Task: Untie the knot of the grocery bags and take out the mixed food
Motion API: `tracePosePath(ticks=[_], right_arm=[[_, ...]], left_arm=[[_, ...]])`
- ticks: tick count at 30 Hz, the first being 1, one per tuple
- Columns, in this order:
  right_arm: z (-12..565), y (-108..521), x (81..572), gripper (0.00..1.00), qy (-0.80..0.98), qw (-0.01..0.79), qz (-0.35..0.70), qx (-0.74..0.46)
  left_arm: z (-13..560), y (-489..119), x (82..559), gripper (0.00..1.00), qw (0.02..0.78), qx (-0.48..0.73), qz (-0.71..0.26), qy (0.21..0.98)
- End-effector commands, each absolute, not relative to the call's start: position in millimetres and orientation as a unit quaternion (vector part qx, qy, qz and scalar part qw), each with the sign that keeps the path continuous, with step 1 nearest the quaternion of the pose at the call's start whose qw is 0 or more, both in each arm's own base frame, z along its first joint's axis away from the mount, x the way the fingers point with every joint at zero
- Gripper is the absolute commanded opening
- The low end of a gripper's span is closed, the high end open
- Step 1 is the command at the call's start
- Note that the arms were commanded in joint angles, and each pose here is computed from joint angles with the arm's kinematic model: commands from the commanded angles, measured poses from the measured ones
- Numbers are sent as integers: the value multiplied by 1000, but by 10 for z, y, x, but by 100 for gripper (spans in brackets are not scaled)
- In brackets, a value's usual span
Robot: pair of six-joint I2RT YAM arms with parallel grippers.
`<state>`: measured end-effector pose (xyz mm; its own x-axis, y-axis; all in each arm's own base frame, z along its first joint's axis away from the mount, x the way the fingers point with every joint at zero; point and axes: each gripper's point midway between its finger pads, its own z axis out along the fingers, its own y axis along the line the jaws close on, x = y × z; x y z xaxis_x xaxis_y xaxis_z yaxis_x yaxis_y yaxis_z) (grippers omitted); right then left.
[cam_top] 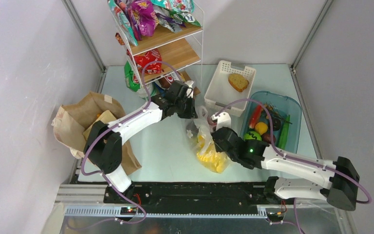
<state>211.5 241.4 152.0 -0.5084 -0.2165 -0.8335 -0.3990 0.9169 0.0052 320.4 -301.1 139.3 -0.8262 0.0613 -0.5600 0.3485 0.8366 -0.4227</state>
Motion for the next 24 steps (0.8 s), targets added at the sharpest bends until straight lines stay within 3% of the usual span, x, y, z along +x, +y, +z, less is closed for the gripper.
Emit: tracePosePath(ticks=[1,11,12,14,15,17,20,24], right_arm=[[1486,2191,1999,0,869,462,106,-141],[1515,2042,1857,0,867,463,144,-115],[1517,2044,1858,0,867,463,144,-115],[1527,2061,1858,0,866,464,148,-116],[1536,2072,1861,0,865,465,151,-116],[1546,2086,1865,0,864,466,154,-115],[1552,2096,1871,0,863,467,155,-116],[1565,2112,1873,0,861,468,160,-119]], left_arm=[[1687,-2855,3375,0,314,88,-274,905],[1823,-2829,3380,2,324,92,-285,897],[1850,-2841,3366,7,324,96,-290,895],[1967,-2882,3303,32,329,108,-304,888],[2063,-2894,3260,52,338,117,-308,882],[2201,-2876,3185,72,354,128,-305,875],[2398,-2855,3043,86,375,144,-303,864],[2383,-2954,2868,93,372,168,-298,863]])
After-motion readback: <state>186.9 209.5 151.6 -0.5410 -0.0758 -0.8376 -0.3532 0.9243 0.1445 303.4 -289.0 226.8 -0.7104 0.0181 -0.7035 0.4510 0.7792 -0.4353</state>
